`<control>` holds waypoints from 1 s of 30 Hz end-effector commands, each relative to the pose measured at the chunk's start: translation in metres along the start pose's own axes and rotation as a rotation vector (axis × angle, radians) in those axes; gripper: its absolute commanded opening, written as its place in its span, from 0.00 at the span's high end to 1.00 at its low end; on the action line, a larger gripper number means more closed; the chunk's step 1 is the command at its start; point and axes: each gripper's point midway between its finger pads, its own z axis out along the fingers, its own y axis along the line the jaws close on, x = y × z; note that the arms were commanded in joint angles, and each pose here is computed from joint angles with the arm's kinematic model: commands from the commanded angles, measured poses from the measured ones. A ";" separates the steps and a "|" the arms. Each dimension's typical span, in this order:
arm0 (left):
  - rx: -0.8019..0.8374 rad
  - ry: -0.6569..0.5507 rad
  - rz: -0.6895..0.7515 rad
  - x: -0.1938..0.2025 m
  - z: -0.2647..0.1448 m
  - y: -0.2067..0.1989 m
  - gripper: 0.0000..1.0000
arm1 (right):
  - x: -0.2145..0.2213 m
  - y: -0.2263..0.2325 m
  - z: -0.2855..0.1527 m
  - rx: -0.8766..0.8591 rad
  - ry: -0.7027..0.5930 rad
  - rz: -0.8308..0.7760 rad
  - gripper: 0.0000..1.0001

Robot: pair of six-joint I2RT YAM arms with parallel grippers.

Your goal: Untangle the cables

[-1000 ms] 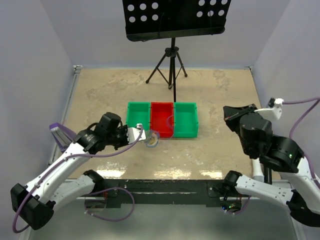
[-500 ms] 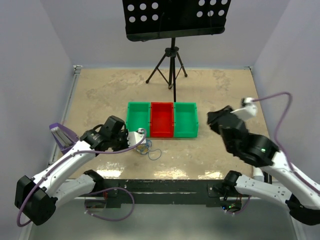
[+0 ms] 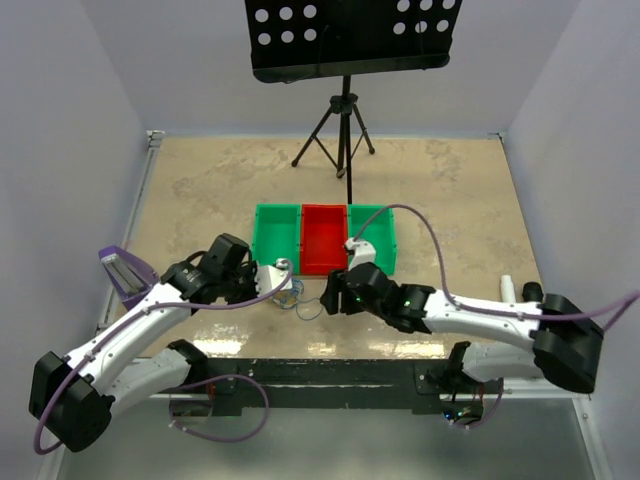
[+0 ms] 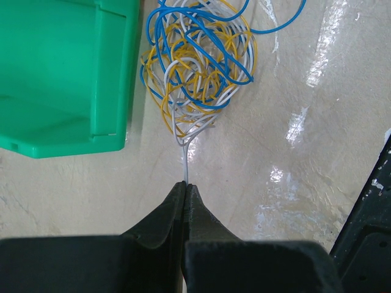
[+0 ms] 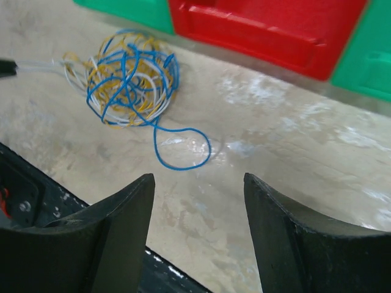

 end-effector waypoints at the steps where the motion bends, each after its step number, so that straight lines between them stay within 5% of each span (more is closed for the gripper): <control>1: -0.009 -0.036 0.000 -0.005 0.001 0.001 1.00 | -0.004 0.048 0.027 -0.153 -0.035 -0.104 0.37; 12: -0.027 -0.031 0.011 -0.001 0.000 0.001 1.00 | 0.010 0.034 0.079 -0.049 -0.027 -0.197 0.48; 17: -0.022 -0.023 0.009 0.002 0.001 0.000 1.00 | 0.022 0.030 0.092 -0.028 -0.002 -0.215 0.59; 23: -0.018 -0.027 0.006 0.001 0.002 -0.001 1.00 | 0.034 0.025 0.090 -0.016 0.010 -0.206 0.86; 25: -0.011 -0.025 0.003 0.002 0.003 -0.002 1.00 | 0.038 0.023 0.087 -0.011 0.019 -0.204 0.79; 27: -0.003 -0.024 0.000 0.002 0.003 -0.004 1.00 | 0.039 0.020 0.083 0.008 0.013 -0.200 0.62; 30: -0.003 -0.017 0.012 0.004 0.004 -0.004 1.00 | 0.031 0.017 0.074 0.046 -0.022 -0.208 0.57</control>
